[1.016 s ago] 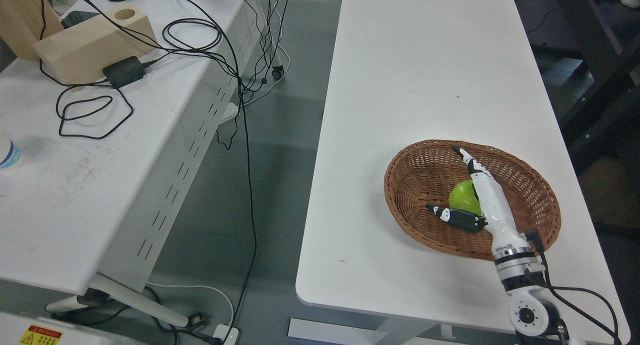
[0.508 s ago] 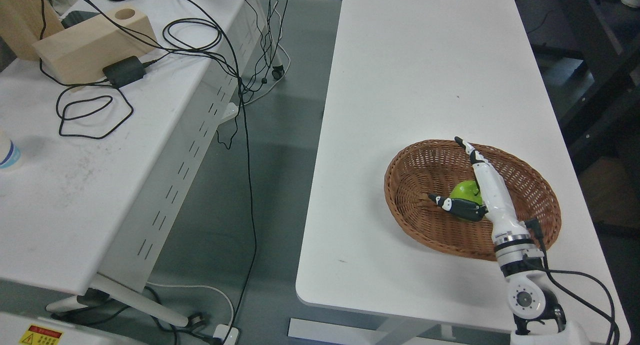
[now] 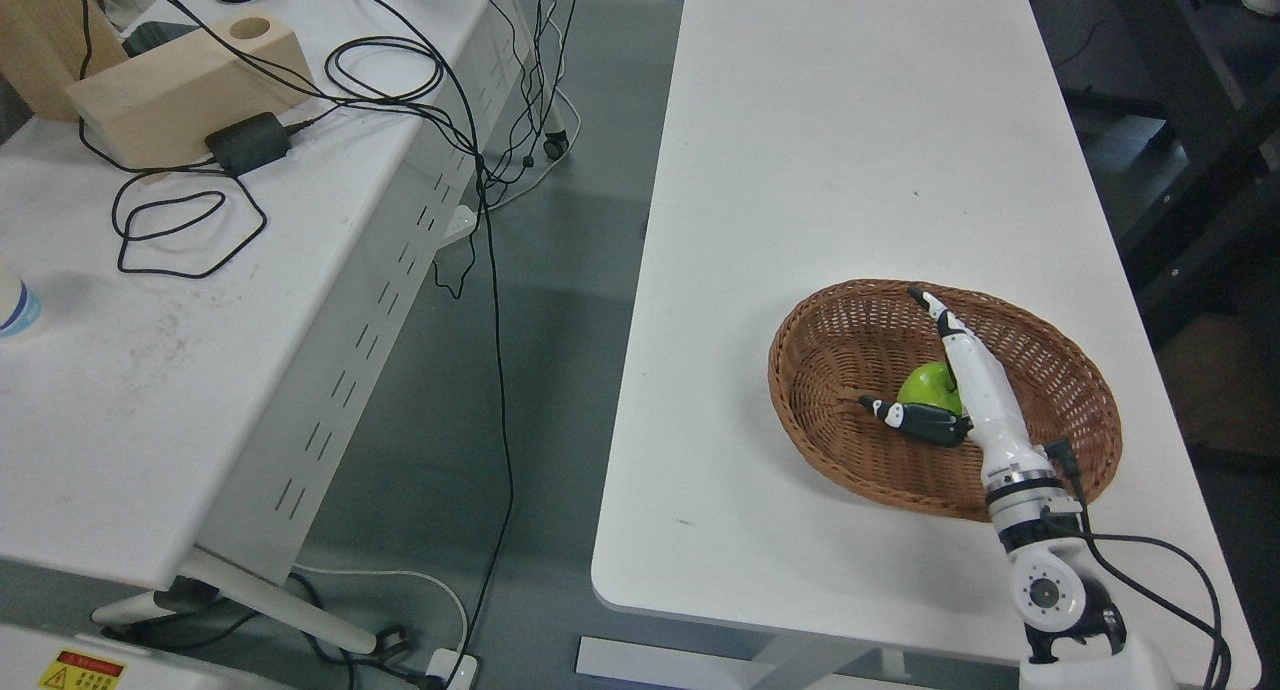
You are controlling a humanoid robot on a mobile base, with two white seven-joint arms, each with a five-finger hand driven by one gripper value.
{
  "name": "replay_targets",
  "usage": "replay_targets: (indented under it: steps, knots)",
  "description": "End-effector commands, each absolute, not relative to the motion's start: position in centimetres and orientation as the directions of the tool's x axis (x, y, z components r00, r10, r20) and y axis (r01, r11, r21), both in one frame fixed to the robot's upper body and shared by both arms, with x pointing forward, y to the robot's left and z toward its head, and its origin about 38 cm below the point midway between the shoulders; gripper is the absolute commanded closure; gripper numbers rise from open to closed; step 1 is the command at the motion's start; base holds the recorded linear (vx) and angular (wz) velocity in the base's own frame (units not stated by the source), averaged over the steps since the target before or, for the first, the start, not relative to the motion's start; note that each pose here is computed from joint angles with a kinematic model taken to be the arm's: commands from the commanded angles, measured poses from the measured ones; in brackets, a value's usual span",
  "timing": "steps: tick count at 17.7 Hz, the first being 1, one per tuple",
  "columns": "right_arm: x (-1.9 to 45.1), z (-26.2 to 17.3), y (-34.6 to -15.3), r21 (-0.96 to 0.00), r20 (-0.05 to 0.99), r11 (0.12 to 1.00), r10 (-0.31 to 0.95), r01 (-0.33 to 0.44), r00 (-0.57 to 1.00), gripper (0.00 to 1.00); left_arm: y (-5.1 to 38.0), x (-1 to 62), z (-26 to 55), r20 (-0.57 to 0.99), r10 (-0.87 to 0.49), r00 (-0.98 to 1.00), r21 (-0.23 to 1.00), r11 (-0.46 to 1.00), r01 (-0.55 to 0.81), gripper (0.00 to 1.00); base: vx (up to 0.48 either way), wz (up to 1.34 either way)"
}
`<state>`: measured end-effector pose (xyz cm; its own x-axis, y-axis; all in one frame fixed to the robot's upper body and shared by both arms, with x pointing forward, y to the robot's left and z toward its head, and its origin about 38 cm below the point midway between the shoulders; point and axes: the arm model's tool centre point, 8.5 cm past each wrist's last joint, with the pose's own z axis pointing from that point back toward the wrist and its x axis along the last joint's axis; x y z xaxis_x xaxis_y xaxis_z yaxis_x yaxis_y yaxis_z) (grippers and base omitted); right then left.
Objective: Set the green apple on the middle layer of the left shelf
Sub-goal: 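Close the right hand fingers around the green apple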
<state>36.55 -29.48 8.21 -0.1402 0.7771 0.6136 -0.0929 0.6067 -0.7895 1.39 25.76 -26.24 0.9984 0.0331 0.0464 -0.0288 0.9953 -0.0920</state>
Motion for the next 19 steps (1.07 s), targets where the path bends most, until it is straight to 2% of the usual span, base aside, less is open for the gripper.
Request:
replay_targets:
  steps: [1,4,12,17,19]
  knots:
    - [36.2,5.7,-30.3,-0.790,0.611,0.598,0.787,-0.132,-0.086,0.04,26.9,2.8,-26.1,0.069,0.030,0.997,-0.076,0.997,-0.025,0.00,0.000,0.00]
    - [36.1,5.6,-30.5,-0.791,0.610,0.599,0.788,-0.124,-0.081,0.12,26.9,2.8,-26.1,0.069,0.030,0.997,-0.076,0.997,-0.025,0.00,0.000,0.00]
    - [35.8,5.2,-30.6,-0.792,0.608,0.596,0.790,-0.133,-0.074,0.45,26.9,2.8,-26.1,0.069,0.030,0.997,-0.076,0.997,-0.025,0.00,0.000,0.00]
    - [36.0,5.8,-31.5,-0.792,0.609,0.602,0.791,-0.105,-0.062,0.71,26.9,2.8,-26.1,0.069,0.032,0.997,-0.076,0.997,-0.026,0.00,0.000,0.00]
    - [36.1,6.2,-32.0,-0.793,0.608,0.603,0.792,-0.088,-0.058,0.84,26.9,2.8,-26.1,0.069,0.032,0.997,-0.076,0.997,-0.026,0.00,0.000,0.00]
